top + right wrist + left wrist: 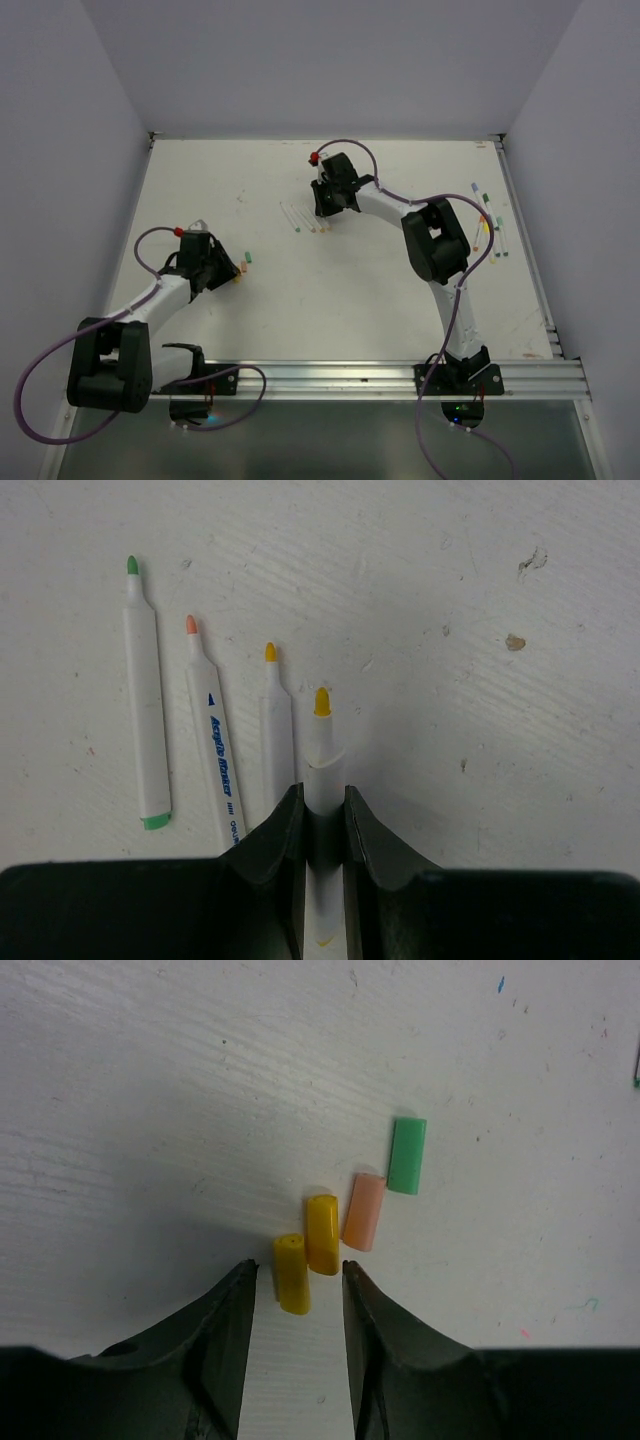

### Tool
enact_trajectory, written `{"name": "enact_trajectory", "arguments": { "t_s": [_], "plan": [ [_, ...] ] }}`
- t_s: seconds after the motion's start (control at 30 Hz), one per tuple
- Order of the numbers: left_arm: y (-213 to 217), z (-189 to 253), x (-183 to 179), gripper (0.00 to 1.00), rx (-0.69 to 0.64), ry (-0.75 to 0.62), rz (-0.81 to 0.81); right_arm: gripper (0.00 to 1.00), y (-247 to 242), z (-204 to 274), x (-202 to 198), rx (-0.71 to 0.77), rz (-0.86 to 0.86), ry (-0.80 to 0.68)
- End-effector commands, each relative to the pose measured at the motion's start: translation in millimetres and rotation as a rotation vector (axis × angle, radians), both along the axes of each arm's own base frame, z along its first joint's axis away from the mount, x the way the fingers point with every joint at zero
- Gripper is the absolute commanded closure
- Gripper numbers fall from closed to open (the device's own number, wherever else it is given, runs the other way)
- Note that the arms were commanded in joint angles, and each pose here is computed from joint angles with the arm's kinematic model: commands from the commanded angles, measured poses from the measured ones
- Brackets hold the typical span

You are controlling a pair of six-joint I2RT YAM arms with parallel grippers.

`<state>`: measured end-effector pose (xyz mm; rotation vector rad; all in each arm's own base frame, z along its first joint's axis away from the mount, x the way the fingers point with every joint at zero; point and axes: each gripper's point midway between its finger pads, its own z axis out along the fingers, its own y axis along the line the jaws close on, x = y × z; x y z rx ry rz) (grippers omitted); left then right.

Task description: Open the pen caps

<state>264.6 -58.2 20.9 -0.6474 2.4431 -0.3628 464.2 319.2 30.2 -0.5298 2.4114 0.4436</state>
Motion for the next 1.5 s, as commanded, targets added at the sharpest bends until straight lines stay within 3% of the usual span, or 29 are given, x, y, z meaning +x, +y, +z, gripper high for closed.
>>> {"name": "enact_trajectory", "arguments": {
  "t_s": [0.0, 0.33, 0.67, 0.87, 1.0, 1.07, 1.1, 1.13, 1.17, 1.33, 1.47],
  "plan": [
    [4.8, 11.7, 11.9, 0.57, 0.001, -0.06, 0.037, 0.84, 5.0, 8.4, -1.1, 0.016, 0.024, -0.006],
    [1.6, 39.1, 18.0, 0.48, -0.025, -0.154, 0.032, 0.7, 4.3, 9.7, -8.7, 0.016, 0.049, 0.01],
    [-11.5, 75.5, 12.3, 0.47, -0.094, -0.253, -0.019, 0.57, -6.1, 52.9, -10.8, 0.035, -0.016, -0.045],
    [-27.1, 107.6, -0.4, 0.4, -0.173, -0.319, -0.085, 0.45, -75.7, 93.2, -28.7, -0.137, -0.238, -0.123],
    [-44.3, 136.8, -11.7, 0.37, -0.254, -0.384, -0.169, 0.32, -131.1, 95.6, -71.6, -0.244, -0.385, -0.112],
    [-51.1, 149.8, -15.4, 0.35, -0.294, -0.419, -0.195, 0.26, -141.9, 110.0, -88.8, -0.212, -0.407, -0.133],
    [-54.0, 153.2, -17.0, 0.34, -0.31, -0.422, -0.207, 0.22, -151.7, 96.8, -102.1, -0.237, -0.415, -0.11],
    [-59.5, 156.0, -21.2, 0.34, -0.341, -0.414, -0.229, 0.06, -158.7, 97.8, -108.0, -0.241, -0.43, -0.112],
    [-62.0, 159.6, -22.8, 0.34, -0.365, -0.415, -0.228, 0.02, -166.7, 105.1, -113.3, -0.239, -0.46, -0.13],
    [-63.9, 177.0, -27.6, 0.32, -0.398, -0.455, -0.217, 0.01, -215.0, 112.0, -132.5, -0.306, -0.587, -0.124],
    [-63.5, 187.9, -20.4, 0.31, -0.381, -0.463, -0.227, 0.01, -228.2, 115.9, -138.0, -0.246, -0.615, -0.087]
  ]
}}
